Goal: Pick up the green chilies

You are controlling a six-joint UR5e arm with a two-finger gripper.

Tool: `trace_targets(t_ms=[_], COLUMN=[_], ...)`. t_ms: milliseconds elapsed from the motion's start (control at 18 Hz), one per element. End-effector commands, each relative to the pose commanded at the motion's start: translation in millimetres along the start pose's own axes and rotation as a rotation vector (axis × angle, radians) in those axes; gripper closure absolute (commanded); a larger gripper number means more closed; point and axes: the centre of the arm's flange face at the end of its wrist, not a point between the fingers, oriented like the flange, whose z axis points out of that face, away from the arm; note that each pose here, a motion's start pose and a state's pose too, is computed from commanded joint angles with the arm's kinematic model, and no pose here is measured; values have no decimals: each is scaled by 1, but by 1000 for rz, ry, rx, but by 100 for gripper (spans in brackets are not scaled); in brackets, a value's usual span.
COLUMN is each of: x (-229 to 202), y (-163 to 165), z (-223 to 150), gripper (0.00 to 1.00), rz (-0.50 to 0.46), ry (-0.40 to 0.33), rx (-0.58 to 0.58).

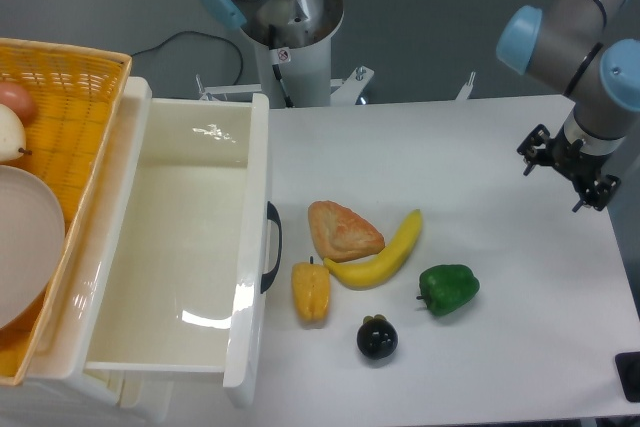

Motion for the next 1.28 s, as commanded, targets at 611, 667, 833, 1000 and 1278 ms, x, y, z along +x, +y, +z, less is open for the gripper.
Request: trace_targets(t_ms=[611, 667, 833, 1000, 1278], x=[0, 0, -1, -4, -19], y=[-2, -2, -8, -25, -61], z=[33, 35, 46, 57, 55], gripper=[0, 0, 0, 0, 0], rz=[-162, -173, -169, -184, -240], ry=[-54, -49, -29, -4, -5], rx=[286, 298, 300, 301, 310])
